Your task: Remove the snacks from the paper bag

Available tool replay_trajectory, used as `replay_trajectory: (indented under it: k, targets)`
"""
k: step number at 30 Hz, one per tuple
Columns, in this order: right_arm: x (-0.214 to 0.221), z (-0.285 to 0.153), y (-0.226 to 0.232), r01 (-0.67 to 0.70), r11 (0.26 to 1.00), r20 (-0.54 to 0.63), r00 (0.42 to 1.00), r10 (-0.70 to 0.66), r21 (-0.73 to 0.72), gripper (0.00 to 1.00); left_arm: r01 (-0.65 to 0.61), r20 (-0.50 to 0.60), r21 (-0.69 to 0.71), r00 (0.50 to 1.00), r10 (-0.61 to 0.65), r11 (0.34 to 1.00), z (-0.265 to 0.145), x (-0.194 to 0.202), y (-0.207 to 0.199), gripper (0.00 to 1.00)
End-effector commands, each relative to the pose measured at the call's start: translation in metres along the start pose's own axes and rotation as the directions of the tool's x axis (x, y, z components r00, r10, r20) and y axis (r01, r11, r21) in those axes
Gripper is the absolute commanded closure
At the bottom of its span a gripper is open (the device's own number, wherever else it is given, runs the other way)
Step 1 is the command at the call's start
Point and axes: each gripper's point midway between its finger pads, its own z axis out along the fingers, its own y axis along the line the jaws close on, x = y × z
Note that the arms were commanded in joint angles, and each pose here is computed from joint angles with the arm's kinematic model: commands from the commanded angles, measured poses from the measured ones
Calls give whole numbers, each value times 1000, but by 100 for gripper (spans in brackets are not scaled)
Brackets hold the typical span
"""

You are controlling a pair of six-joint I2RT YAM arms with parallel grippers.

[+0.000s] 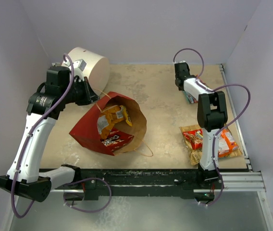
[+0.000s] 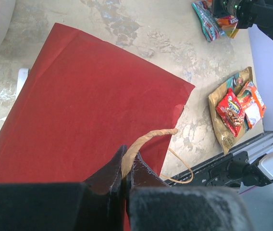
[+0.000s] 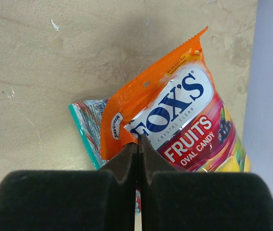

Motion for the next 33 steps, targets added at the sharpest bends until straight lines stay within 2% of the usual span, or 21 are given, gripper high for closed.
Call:
replay_trajectory:
  k: [1,4,9,14,16,22,26,28,30,33]
  targets:
    - [4,-5,13,-76,995,-22,997,75,-63,100,-36,85,20,996,34,999,-16,-20,-9,100]
    - [0,-19,3,-121,991,-27,992,120,-54,100,-34,89,22,996,32,999,-17,-19,-10,100]
    - [-3,-50,-12,-197,978,-4,980,197,-69,86,-33,98,30,995,29,999,-21,-19,-12,100]
    - [6,-74,-24,-223,972,-6,975,223,-78,58,-22,98,54,995,16,998,-24,-18,-17,100]
    - [4,-88,-34,-228,970,19,973,230,-80,52,-15,96,66,995,9,998,-25,-16,-19,100]
    - [-24,-159,-26,-245,912,163,937,310,-329,36,1,89,83,996,-9,997,-27,-11,-21,100]
    - [-31,-225,12,-113,856,276,918,284,-505,34,5,92,72,996,-11,997,-31,-8,-19,100]
    - [-35,-273,37,3,800,371,887,275,-600,35,10,85,60,996,-15,998,-32,-5,-17,100]
    - [-37,-327,61,136,719,480,824,300,-682,35,14,74,49,997,-18,999,-35,0,-15,100]
    - [-29,-410,88,338,572,608,695,384,-747,36,20,63,36,998,-22,999,-39,6,-12,100]
